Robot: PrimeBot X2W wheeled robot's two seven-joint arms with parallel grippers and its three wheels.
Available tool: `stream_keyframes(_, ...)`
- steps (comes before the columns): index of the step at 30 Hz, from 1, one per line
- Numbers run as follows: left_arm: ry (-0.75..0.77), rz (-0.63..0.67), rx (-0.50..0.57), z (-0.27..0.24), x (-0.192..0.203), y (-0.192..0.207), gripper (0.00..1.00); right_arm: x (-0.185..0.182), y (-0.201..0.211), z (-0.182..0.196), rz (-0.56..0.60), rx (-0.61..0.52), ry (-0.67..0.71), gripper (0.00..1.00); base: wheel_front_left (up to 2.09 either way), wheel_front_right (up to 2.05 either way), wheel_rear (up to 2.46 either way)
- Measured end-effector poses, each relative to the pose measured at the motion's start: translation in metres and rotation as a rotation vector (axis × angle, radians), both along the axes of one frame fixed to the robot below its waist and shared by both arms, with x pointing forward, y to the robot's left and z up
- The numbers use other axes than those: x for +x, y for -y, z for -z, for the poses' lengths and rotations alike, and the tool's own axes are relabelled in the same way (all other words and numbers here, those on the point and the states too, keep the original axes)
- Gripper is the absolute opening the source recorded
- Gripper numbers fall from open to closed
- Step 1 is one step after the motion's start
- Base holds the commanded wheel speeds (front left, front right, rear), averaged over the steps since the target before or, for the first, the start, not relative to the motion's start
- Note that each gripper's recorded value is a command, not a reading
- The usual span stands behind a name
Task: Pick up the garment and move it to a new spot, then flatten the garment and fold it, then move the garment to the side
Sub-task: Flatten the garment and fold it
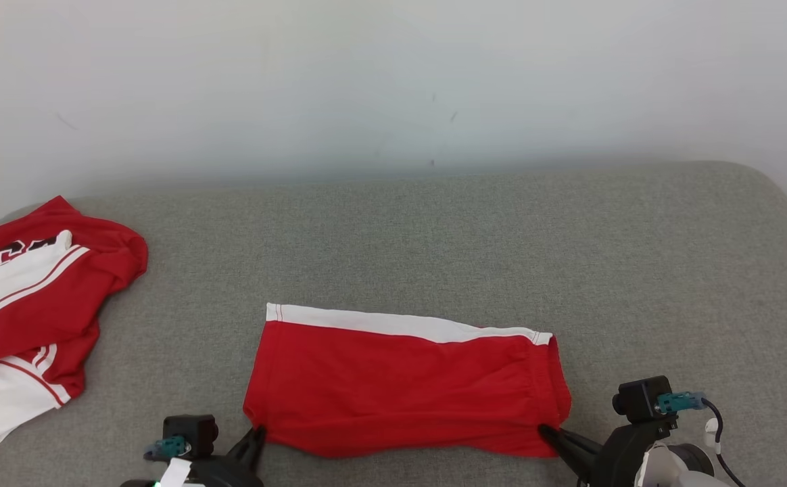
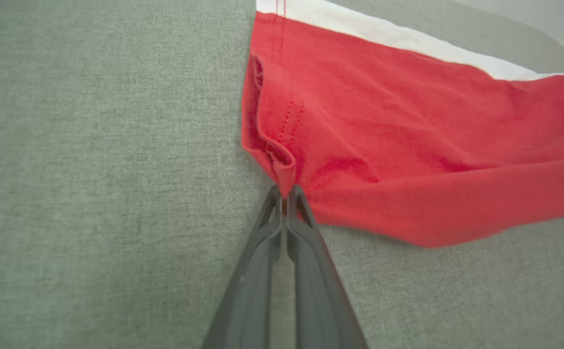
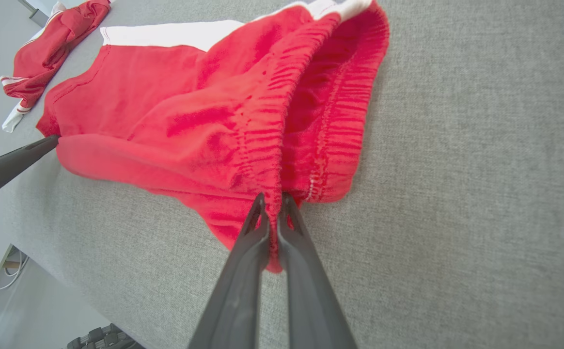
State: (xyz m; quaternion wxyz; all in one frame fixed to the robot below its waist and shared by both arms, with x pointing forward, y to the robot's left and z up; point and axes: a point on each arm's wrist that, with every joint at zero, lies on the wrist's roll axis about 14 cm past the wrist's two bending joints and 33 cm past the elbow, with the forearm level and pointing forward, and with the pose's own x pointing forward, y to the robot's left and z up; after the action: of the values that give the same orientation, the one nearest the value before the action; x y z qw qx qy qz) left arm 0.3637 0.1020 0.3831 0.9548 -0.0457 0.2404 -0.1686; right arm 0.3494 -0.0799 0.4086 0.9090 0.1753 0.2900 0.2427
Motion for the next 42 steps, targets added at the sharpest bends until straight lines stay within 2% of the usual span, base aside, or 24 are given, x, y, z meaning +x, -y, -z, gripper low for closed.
stream_keyframes(11, -0.003, -0.007, -0.017, 0.001, -0.005, 0.003, 0.0, -0.003, 0.002, 0.005, -0.003, -0.004, -0.037, 0.0, 0.0, 0.0, 0.0)
stream_keyframes(12, -0.003, -0.008, -0.018, 0.001, -0.005, 0.003, 0.0, -0.003, 0.002, 0.005, 0.0, -0.003, -0.039, 0.29, 0.0, 0.0, 0.0)
stream_keyframes(13, -0.001, -0.017, -0.024, 0.0, -0.005, 0.002, 0.07, -0.004, 0.002, 0.005, 0.0, -0.002, -0.045, 0.5, 0.0, 0.0, 0.0)
stream_keyframes(14, -0.001, -0.028, -0.027, 0.001, -0.006, 0.001, 0.51, -0.004, 0.002, 0.005, -0.001, 0.0, -0.044, 1.0, 0.0, 0.0, 0.0)
stream_keyframes(15, -0.003, -0.038, -0.033, 0.001, -0.007, 0.0, 1.0, -0.005, 0.001, 0.003, 0.003, 0.008, -0.043, 1.0, 0.0, 0.0, 0.0)
stream_keyframes(24, 0.037, -0.103, -0.055, -0.006, -0.009, -0.008, 1.0, -0.009, 0.02, -0.011, 0.086, 0.088, -0.007, 1.0, 0.0, 0.0, 0.0)
stream_keyframes(32, 0.119, -0.106, 0.057, -0.016, -0.011, -0.022, 1.0, 0.002, 0.034, -0.029, 0.149, 0.093, 0.072, 1.0, 0.0, 0.0, 0.0)
stream_keyframes(42, 0.233, -0.082, 0.071, -0.041, -0.018, -0.017, 1.0, 0.013, 0.028, -0.03, 0.188, 0.061, 0.072, 1.0, 0.0, 0.0, 0.0)
